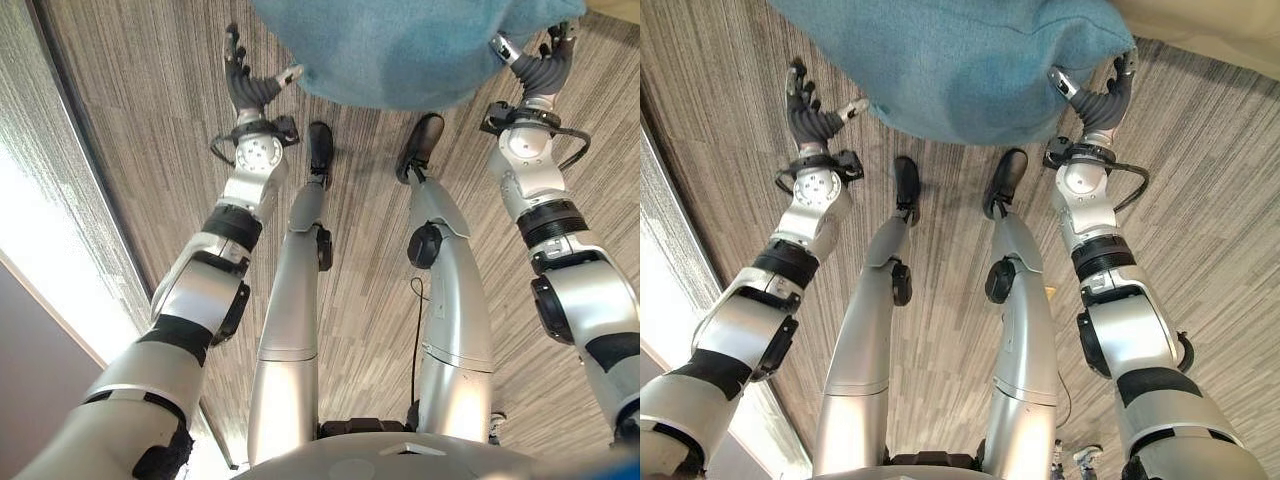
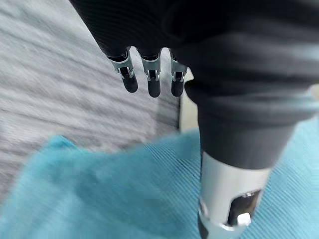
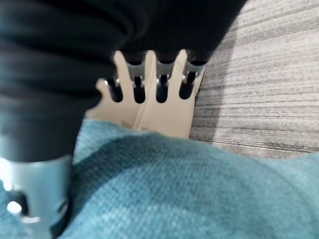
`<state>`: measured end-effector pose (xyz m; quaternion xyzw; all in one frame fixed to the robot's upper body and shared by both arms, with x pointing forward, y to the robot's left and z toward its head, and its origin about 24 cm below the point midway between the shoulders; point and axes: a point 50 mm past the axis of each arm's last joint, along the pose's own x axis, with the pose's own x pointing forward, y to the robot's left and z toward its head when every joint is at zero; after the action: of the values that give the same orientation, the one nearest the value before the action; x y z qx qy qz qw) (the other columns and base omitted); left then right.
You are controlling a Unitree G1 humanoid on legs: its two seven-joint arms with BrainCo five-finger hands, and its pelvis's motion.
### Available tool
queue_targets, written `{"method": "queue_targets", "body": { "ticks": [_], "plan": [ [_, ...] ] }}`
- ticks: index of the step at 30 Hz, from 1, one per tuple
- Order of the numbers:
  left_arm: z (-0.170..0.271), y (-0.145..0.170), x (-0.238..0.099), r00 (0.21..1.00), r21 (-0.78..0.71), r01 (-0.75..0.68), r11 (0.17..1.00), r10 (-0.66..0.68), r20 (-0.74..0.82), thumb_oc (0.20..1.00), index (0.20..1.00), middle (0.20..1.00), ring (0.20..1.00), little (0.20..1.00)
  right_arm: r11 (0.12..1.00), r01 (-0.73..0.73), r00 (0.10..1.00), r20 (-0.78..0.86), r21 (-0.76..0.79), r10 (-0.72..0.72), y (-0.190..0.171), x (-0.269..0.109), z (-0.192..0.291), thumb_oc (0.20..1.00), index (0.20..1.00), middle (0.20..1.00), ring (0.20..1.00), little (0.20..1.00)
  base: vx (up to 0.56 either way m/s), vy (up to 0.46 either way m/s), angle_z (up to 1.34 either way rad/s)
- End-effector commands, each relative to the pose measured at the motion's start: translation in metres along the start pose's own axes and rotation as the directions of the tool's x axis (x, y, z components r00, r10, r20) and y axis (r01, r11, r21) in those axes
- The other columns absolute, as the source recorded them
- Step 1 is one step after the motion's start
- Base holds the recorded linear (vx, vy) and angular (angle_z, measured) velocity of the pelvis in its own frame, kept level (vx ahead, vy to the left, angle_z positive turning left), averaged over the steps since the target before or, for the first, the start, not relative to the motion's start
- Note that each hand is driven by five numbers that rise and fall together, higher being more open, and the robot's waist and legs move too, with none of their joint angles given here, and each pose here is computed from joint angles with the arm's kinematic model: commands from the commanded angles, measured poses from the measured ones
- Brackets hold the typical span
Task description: Pick up all the scattered cushions and arrange them neatly on the sofa.
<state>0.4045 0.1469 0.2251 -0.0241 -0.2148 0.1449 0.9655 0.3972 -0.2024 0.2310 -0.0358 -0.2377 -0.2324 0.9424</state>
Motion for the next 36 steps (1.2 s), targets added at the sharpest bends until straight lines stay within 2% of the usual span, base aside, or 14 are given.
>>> {"method": "queue_targets", "body": {
  "ticks": [1,5,6,8,9,10,11,16,21,27,31,36],
  "plan": [
    [-0.037,0.013,-0.012,0.992,0.071,0.025,0.997,-0.016,-0.122,1.0,1.0,1.0,1.0,1.0,0.991,-0.135,0.99,-0.033,-0.013,0.135,0.031,-0.025,-0.016,1.0,1.0,1.0,1.0,1.0,0.05,0.061,-0.03],
    [-0.005,-0.025,-0.003,0.989,0.045,0.142,0.989,-0.141,-0.036,1.0,1.0,1.0,1.0,1.0,0.979,-0.202,0.979,0.024,0.025,0.201,0.056,-0.018,0.011,1.0,1.0,1.0,1.0,1.0,0.03,0.022,-0.02],
    [0.008,-0.045,-0.004,0.982,0.003,0.188,0.982,-0.188,-0.005,1.0,1.0,1.0,1.0,1.0,0.969,-0.24,0.97,0.055,0.061,0.236,0.07,-0.017,0.025,1.0,1.0,1.0,1.0,1.0,0.03,0.011,-0.03],
    [0.022,-0.06,-0.006,0.974,-0.069,0.225,0.972,-0.223,0.037,1.0,1.0,1.0,1.0,1.0,0.954,-0.283,0.958,0.084,0.099,0.275,0.083,-0.018,0.039,1.0,1.0,1.0,1.0,1.0,0.02,0.01,-0.01],
    [0.033,-0.068,-0.008,0.969,-0.132,0.246,0.96,-0.238,0.072,0.627,0.627,0.627,0.627,0.627,0.938,-0.316,0.947,0.107,0.141,0.303,0.091,-0.021,0.048,0.667,0.667,0.667,0.667,0.667,0.0,0.0,0.0],
    [0.037,-0.072,-0.01,0.966,-0.174,0.256,0.951,-0.244,0.088,0.555,0.555,0.555,0.555,0.555,0.929,-0.33,0.942,0.124,0.167,0.312,0.094,-0.022,0.053,0.489,0.489,0.489,0.489,0.489,0.0,0.0,0.0],
    [0.044,-0.075,-0.014,0.962,-0.245,0.271,0.931,-0.25,0.113,0.2,0.2,0.2,0.2,0.2,0.911,-0.355,0.933,0.151,0.212,0.328,0.098,-0.026,0.06,0.2,0.2,0.2,0.2,0.2,0.0,0.0,0.0],
    [0.051,-0.073,-0.025,0.949,-0.356,0.308,0.882,-0.262,0.174,0.2,0.2,0.2,0.2,0.2,0.886,-0.38,0.918,0.227,0.267,0.326,0.092,-0.033,0.067,0.2,0.2,0.2,0.2,0.2,-0.02,-0.007,0.0],
    [0.033,-0.057,-0.048,0.952,-0.415,0.303,0.858,-0.252,0.174,0.2,0.2,0.2,0.2,0.2,0.903,-0.378,0.913,0.241,0.204,0.328,0.077,-0.056,0.045,0.2,0.2,0.2,0.2,0.2,-0.08,-0.05,0.0],
    [-0.019,-0.043,-0.102,0.937,-0.395,0.339,0.854,-0.342,0.065,0.2,0.2,0.2,0.2,0.2,0.907,-0.414,0.908,0.109,0.076,0.406,0.049,-0.108,-0.017,0.2,0.2,0.2,0.2,0.2,-0.02,-0.097,-0.06],
    [-0.047,-0.022,-0.139,0.93,-0.396,0.325,0.859,-0.366,-0.029,0.2,0.2,0.2,0.2,0.2,0.902,-0.431,0.902,0.021,0.023,0.43,0.02,-0.146,-0.046,0.2,0.2,0.2,0.2,0.2,0.05,-0.076,0.0],
    [-0.069,0.001,-0.163,0.91,-0.326,0.34,0.882,-0.396,-0.122,0.2,0.2,0.2,0.2,0.2,0.91,-0.414,0.907,-0.085,-0.018,0.412,-0.012,-0.166,-0.068,0.2,0.2,0.2,0.2,0.2,0.15,-0.063,-0.04]
  ]
}}
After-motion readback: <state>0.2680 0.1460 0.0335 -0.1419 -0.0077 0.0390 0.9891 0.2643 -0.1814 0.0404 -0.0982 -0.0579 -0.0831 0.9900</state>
